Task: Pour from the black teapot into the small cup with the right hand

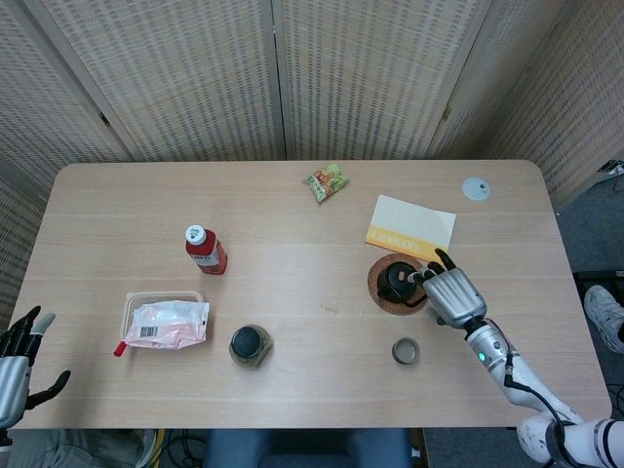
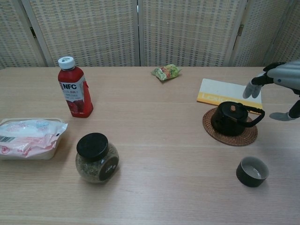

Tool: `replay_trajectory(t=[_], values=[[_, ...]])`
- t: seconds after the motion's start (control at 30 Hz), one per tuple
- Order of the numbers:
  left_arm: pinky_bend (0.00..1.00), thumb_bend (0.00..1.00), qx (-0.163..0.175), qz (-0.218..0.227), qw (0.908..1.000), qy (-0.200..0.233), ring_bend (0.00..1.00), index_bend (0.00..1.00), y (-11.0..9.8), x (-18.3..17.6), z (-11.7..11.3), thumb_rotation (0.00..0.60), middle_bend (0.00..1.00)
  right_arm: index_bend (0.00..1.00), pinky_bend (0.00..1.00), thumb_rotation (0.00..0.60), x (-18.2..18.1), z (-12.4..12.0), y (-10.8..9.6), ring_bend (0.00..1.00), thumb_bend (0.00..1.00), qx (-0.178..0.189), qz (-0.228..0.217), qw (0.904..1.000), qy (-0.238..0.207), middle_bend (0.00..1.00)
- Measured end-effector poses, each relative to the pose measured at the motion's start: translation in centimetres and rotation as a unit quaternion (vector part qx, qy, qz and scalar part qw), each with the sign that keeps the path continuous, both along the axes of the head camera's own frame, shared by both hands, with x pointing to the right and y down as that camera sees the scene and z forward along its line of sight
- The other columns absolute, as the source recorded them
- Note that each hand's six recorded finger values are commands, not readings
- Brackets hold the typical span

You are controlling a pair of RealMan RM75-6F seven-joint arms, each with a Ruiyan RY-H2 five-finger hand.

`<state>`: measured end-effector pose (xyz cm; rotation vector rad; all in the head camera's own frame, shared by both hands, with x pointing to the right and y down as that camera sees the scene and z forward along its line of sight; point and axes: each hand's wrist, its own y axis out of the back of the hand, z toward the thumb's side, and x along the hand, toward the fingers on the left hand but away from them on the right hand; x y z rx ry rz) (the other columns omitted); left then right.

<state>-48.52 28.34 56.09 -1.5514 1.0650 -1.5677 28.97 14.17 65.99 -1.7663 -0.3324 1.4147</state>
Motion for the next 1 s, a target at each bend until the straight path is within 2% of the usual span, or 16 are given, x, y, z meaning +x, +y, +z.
replay_trajectory(t=[0.43, 0.8, 0.87, 1.0], values=[[0.13, 0.24, 0.000, -0.007, 1.0000, 0.001, 0.08, 0.09, 0.2, -0.7, 0.0, 0.600, 0.00, 0.37, 0.00, 0.600, -1.4, 2.3, 0.4, 0.30, 0.32, -0.014, -0.004, 0.9999, -0.009, 0.42], [0.13, 0.24, -0.001, -0.010, 0.9999, 0.002, 0.08, 0.09, 0.4, -0.9, 0.0, 0.600, 0.00, 0.38, 0.00, 0.600, -1.5, 2.9, 0.6, 0.31, 0.31, -0.021, -0.007, 0.9997, -0.012, 0.43], [0.13, 0.24, -0.001, -0.010, 0.9999, 0.003, 0.08, 0.09, 0.4, -0.8, 0.0, 0.600, 0.00, 0.38, 0.00, 0.600, -1.4, 2.9, 0.6, 0.31, 0.27, -0.021, -0.007, 0.9997, -0.011, 0.43], [0.13, 0.24, -0.003, -0.011, 0.9999, 0.005, 0.08, 0.09, 0.4, -0.8, 0.0, 0.600, 0.00, 0.40, 0.00, 0.600, -1.4, 3.0, 0.6, 0.31, 0.04, -0.022, -0.004, 0.9996, -0.016, 0.44]])
